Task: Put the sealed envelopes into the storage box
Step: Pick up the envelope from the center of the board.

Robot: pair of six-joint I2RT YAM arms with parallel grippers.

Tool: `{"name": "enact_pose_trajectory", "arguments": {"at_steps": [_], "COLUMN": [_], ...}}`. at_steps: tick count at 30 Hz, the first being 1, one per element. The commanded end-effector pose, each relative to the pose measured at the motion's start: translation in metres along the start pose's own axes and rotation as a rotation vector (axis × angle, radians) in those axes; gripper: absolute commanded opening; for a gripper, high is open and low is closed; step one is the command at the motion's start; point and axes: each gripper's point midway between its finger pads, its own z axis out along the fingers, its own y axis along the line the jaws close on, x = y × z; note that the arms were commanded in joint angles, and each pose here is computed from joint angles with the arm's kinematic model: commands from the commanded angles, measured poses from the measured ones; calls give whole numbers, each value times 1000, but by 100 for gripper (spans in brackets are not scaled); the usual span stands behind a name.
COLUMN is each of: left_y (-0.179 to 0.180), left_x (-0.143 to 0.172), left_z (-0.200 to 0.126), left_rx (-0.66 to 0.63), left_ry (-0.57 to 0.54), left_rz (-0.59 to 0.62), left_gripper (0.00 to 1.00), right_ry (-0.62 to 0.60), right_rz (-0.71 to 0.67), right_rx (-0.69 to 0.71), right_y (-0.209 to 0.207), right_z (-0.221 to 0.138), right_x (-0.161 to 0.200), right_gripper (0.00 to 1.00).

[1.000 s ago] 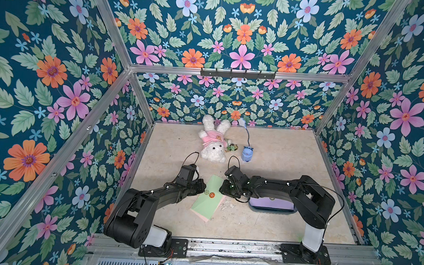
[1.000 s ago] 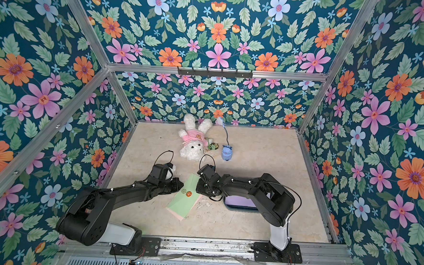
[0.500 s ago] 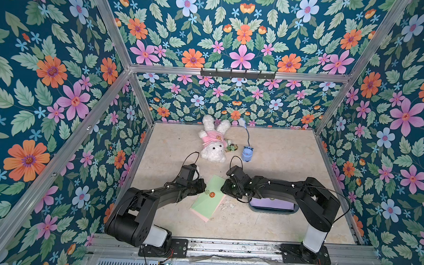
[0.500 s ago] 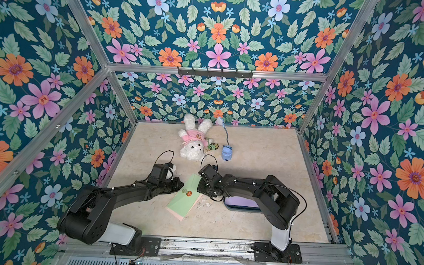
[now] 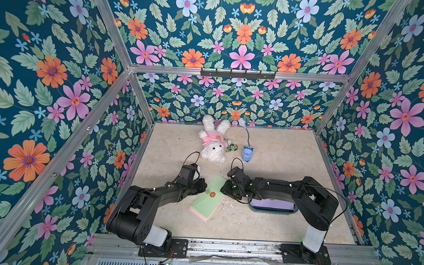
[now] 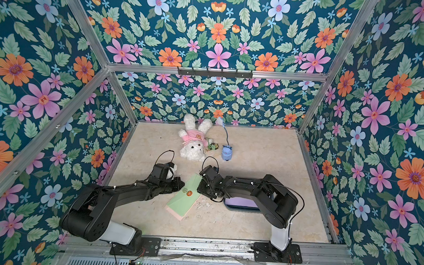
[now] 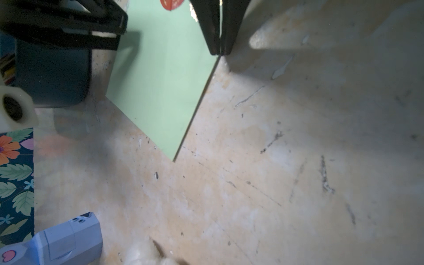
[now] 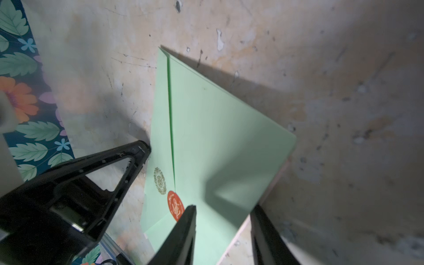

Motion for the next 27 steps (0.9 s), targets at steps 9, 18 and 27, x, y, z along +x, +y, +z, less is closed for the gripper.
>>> {"name": "enact_pose_trajectory", "arguments": {"at_steps": [9,18,27], "left_y": [13,-1,-37], "left_x": [22,12,-35], "left_z": [-1,-7,-49], "left_rx": [-53,7,83], "left_ry": [80,41,-143], "left_rz": [-22,-20,23], "left_gripper": [10,20,44], "right_ry": [-10,-6,-127], "right_rz": [-13,-11,-160], "right_rx": [-185,-185,-327], "right_y": [50,45,86], "right_z": [-9,-4,-53], "right_x": [-11,-9,-25], "right_gripper": [36,15,0]}}
